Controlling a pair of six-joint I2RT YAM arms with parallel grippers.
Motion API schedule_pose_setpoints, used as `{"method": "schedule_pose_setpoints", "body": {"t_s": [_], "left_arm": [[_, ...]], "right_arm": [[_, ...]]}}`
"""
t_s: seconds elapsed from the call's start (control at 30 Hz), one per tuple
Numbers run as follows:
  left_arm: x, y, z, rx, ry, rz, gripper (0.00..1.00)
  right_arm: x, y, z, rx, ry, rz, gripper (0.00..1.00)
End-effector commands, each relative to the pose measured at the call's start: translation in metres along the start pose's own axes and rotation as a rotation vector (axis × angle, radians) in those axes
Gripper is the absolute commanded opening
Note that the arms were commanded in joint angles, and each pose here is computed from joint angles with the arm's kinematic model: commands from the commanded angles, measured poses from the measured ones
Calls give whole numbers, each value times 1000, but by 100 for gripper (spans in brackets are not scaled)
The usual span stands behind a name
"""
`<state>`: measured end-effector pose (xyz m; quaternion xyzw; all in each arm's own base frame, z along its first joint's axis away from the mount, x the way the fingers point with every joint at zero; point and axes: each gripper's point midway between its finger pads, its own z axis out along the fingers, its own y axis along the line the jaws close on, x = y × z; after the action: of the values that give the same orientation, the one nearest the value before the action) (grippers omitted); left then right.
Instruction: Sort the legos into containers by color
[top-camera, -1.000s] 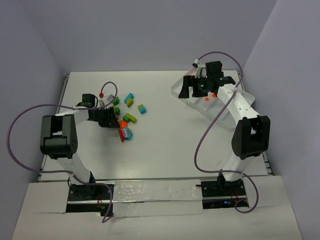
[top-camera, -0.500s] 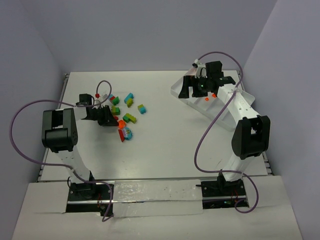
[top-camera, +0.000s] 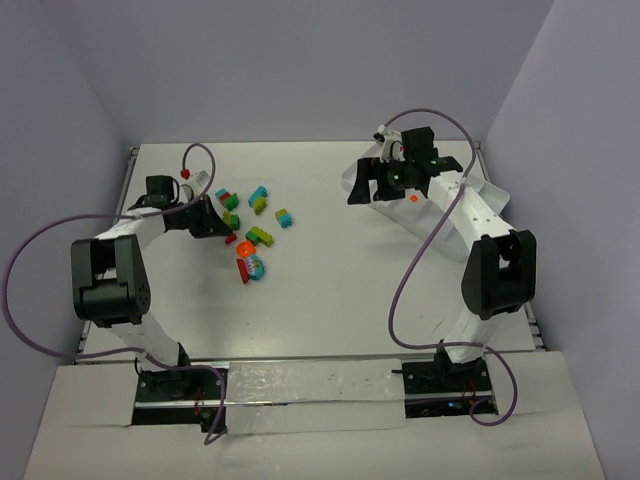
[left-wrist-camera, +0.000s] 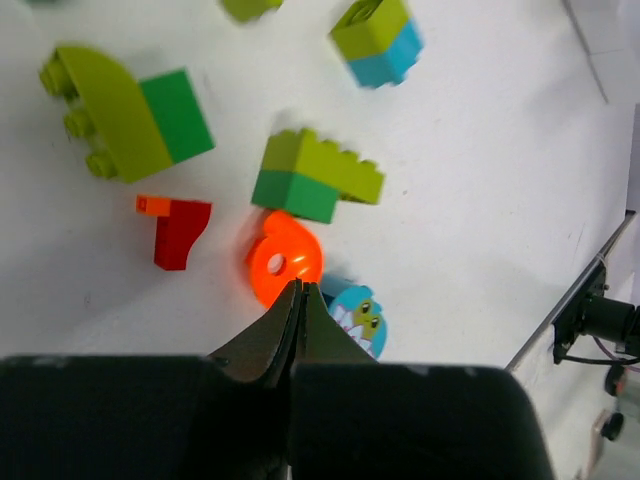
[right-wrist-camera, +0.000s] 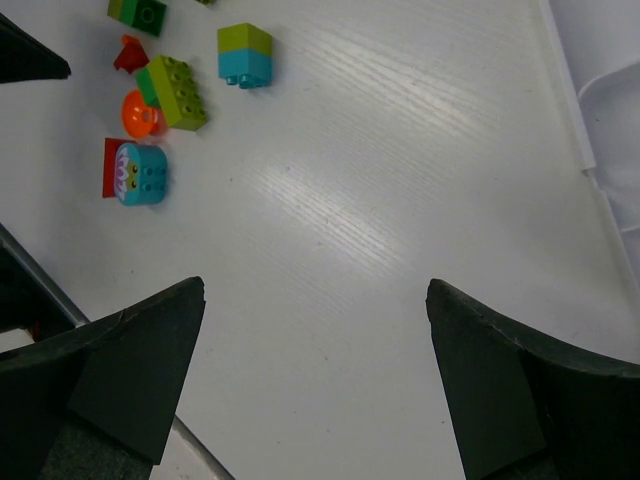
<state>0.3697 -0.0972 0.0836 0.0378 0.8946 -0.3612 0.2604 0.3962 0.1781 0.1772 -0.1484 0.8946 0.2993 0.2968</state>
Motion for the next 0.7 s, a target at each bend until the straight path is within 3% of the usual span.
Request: {"method": "schedule_pose_setpoints", "body": {"t_s": [0.0,0.07,0.2,0.67], "left_arm": [[-23,-15,-18,-9,-55,73,30],[-16,-12,-16,-15,-40,67,46],[1,-7,-11,-18,-16,37,54],[36,16,21,33,78,-106,44]], "right_arm": [[-15,23,-5,-47,-50,-62,98],[-14,26,-4,-48,-47,-68,98],[-11,26,-3,-41,-41,-75,98],[-8,25,-2,-34,-30,-77,98]]}}
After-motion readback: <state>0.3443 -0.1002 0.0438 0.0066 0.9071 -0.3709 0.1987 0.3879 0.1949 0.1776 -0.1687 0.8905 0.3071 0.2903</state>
